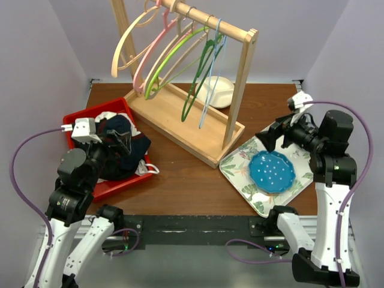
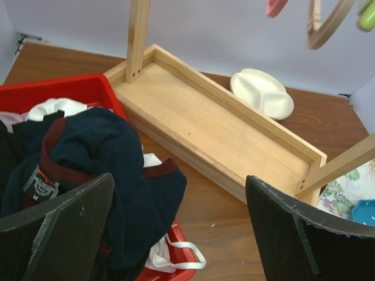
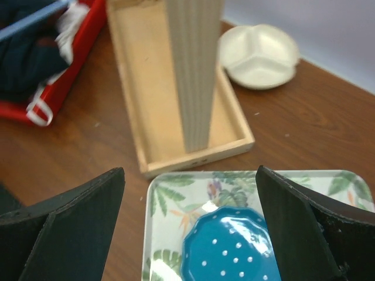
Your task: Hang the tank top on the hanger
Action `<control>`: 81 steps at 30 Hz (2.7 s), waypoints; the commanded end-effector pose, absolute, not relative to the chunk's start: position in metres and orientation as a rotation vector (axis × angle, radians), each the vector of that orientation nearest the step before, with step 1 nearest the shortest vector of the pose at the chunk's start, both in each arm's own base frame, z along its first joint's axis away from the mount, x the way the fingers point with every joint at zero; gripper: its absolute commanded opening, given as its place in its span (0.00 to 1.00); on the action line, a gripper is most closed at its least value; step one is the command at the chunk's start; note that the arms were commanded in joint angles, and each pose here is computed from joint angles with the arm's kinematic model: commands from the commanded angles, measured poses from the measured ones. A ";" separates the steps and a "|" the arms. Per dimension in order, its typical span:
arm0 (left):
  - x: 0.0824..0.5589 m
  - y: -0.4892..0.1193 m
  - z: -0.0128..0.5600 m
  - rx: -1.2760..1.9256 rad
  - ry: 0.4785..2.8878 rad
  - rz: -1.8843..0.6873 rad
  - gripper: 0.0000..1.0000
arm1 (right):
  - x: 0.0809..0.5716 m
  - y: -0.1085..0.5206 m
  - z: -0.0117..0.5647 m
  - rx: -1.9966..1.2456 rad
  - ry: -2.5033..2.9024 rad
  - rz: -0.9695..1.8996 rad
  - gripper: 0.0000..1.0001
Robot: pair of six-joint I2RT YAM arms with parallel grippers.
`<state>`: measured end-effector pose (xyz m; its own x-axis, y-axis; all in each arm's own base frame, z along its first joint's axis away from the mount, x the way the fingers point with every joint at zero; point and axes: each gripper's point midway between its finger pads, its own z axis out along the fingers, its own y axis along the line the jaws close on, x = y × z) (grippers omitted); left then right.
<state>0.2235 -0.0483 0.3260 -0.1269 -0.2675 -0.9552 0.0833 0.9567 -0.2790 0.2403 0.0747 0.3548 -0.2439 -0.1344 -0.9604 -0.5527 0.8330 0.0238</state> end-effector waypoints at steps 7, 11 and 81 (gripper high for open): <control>0.235 -0.051 0.283 -0.319 1.832 -0.332 0.99 | 0.224 0.105 0.276 -0.850 1.783 0.655 0.99; 0.244 -0.043 0.261 -0.410 1.898 -0.259 0.98 | 0.234 0.102 0.259 -0.838 1.811 0.655 0.99; 0.141 -0.191 0.578 0.575 1.191 -1.053 0.00 | 0.218 0.094 0.283 -0.979 1.789 0.528 0.98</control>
<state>0.1665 -0.1687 0.5595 -0.0176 -0.3352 -0.9420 0.7679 0.5989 -0.2275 0.2171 0.0945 0.2779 -0.2111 -0.3723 -0.9038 -0.8089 0.5857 -0.0523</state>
